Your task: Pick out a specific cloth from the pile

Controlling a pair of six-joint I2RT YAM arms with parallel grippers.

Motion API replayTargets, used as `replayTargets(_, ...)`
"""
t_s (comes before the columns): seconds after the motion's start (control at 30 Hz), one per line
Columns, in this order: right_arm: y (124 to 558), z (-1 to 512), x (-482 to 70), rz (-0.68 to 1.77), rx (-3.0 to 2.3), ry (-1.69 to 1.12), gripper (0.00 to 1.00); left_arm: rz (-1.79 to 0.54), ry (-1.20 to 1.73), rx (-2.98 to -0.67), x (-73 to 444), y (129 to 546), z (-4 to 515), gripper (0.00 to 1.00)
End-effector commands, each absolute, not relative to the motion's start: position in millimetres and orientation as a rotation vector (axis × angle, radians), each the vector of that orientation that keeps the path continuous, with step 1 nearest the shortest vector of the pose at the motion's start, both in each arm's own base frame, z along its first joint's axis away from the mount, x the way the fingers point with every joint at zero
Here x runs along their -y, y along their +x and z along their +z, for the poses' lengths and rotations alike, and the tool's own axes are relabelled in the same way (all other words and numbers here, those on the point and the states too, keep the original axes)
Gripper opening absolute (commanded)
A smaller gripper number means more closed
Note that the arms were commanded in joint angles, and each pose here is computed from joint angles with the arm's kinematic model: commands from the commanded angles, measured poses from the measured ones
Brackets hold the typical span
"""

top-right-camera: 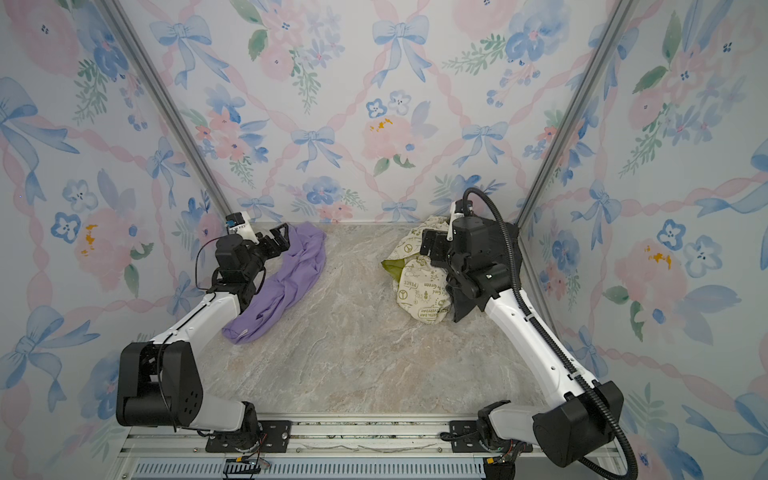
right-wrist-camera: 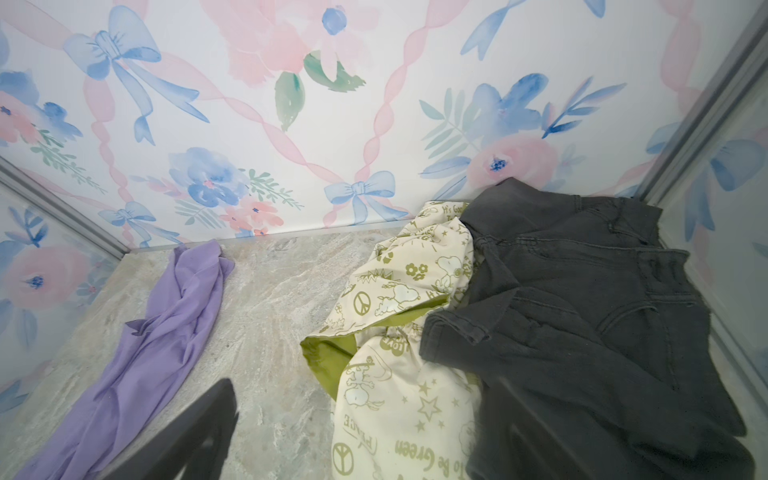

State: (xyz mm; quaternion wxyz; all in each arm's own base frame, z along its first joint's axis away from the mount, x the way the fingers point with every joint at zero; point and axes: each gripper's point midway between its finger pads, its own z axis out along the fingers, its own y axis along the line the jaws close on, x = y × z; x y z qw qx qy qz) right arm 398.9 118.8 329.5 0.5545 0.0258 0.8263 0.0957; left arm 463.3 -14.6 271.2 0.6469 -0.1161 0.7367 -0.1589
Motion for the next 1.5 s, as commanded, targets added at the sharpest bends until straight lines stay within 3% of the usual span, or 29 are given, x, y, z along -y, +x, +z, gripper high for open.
replayTargets(0.0,397,342,-97,0.070,-1.834,0.056,0.97,-0.229,-0.233,-1.613,1,449,272,0.98)
replayTargets(0.2,390,306,-75,-0.165,-1.818,-0.028,0.97,-0.071,-0.315,-1.661,-24,421,225,0.98)
replayTargets(0.5,385,227,-10,-0.355,-1.906,0.092,0.97,0.110,-0.396,-1.647,-53,368,173,0.98)
replayTargets(0.8,392,157,21,-0.248,-2.009,0.159,0.97,0.158,-0.425,-1.623,-61,347,143,0.98)
replayTargets(1.07,404,122,25,-0.229,-2.039,0.143,0.97,0.130,-0.395,-1.631,-55,354,139,0.98)
replayTargets(1.47,408,105,16,-0.171,-1.991,0.122,0.97,0.112,-0.351,-1.643,-48,359,139,0.98)
